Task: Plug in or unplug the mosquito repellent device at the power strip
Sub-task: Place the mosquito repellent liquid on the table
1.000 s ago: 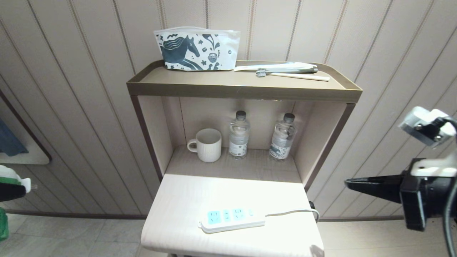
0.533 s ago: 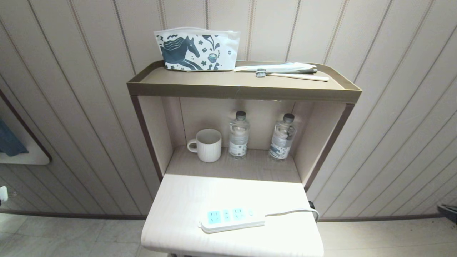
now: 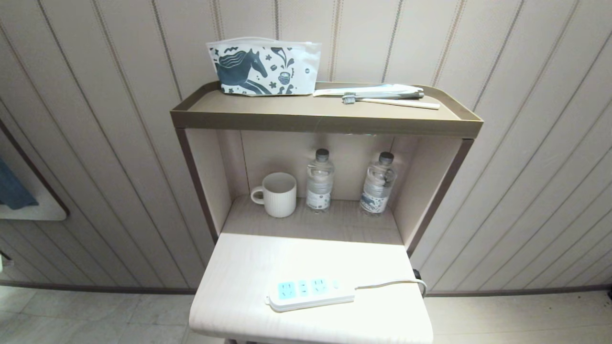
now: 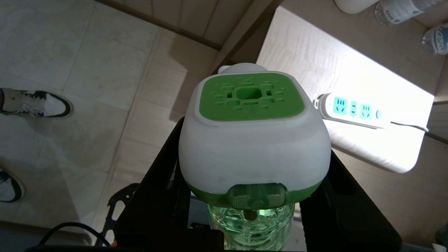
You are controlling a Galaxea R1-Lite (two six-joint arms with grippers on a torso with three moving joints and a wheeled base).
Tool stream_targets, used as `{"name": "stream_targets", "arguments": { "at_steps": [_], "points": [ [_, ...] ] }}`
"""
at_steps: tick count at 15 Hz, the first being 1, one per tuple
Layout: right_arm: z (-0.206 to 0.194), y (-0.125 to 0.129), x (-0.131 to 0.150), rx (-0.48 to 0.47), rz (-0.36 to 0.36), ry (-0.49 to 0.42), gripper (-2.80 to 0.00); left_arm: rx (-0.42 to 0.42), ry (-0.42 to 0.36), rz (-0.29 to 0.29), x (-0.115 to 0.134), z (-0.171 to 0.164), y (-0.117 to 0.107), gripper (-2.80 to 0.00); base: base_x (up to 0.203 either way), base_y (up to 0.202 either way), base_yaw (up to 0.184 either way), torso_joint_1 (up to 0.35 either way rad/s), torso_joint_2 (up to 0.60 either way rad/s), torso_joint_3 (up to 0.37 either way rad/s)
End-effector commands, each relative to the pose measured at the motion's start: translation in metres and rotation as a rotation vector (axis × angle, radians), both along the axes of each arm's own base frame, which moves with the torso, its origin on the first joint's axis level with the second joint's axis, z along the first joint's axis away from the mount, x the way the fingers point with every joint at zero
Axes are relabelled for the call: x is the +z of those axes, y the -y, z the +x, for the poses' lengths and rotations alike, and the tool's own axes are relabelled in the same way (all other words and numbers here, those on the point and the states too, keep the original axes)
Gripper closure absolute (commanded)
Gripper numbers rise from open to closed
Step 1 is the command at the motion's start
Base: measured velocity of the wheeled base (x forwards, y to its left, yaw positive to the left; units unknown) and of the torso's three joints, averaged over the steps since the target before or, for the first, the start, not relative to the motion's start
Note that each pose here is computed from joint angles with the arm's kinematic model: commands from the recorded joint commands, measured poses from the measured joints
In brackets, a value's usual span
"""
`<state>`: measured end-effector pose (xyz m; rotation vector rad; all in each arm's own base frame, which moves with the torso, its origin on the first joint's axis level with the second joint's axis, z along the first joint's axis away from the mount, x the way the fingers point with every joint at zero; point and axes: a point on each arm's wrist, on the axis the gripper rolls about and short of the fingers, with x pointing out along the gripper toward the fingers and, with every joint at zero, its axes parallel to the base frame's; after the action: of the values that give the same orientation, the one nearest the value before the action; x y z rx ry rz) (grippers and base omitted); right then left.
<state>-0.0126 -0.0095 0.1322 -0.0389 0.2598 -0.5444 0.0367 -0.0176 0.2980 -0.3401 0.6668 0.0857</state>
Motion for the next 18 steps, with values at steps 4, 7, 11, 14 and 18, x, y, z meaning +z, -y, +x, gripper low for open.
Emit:
{"name": "stream_targets", "arguments": {
  "at_steps": [4, 7, 11, 14, 18],
  "points": [
    [0.004, -0.006, -0.026, 0.344, -0.066, 0.127, 0.0, 0.003, -0.019, 0.013, -0.002, 0.003, 0.003, 0.0, 0.0, 0.0, 0.0, 0.0, 0.0, 0.0],
    [-0.002, -0.009, -0.046, 0.529, -0.106, 0.14, 0.0, 0.005, -0.018, 0.014, -0.007, 0.003, 0.002, 0.0, 0.0, 0.0, 0.0, 0.0, 0.0, 0.0],
    [-0.002, -0.01, -0.05, 0.587, -0.084, 0.103, 0.0, 0.007, -0.014, 0.01, -0.008, 0.003, 0.003, 0.0, 0.0, 0.0, 0.0, 0.0, 0.0, 0.0],
    [0.0, -0.01, -0.05, 0.589, -0.078, 0.084, 0.0, 0.005, -0.013, 0.008, -0.007, 0.007, 0.006, 0.0, 0.0, 0.0, 0.0, 0.0, 0.0, 0.0],
    [-0.01, -0.01, -0.054, 0.576, -0.088, 0.221, 0.0, 0.006, -0.006, 0.005, -0.007, 0.006, 0.005, 0.0, 0.0, 0.0, 0.0, 0.0, 0.0, 0.0]
  ]
}}
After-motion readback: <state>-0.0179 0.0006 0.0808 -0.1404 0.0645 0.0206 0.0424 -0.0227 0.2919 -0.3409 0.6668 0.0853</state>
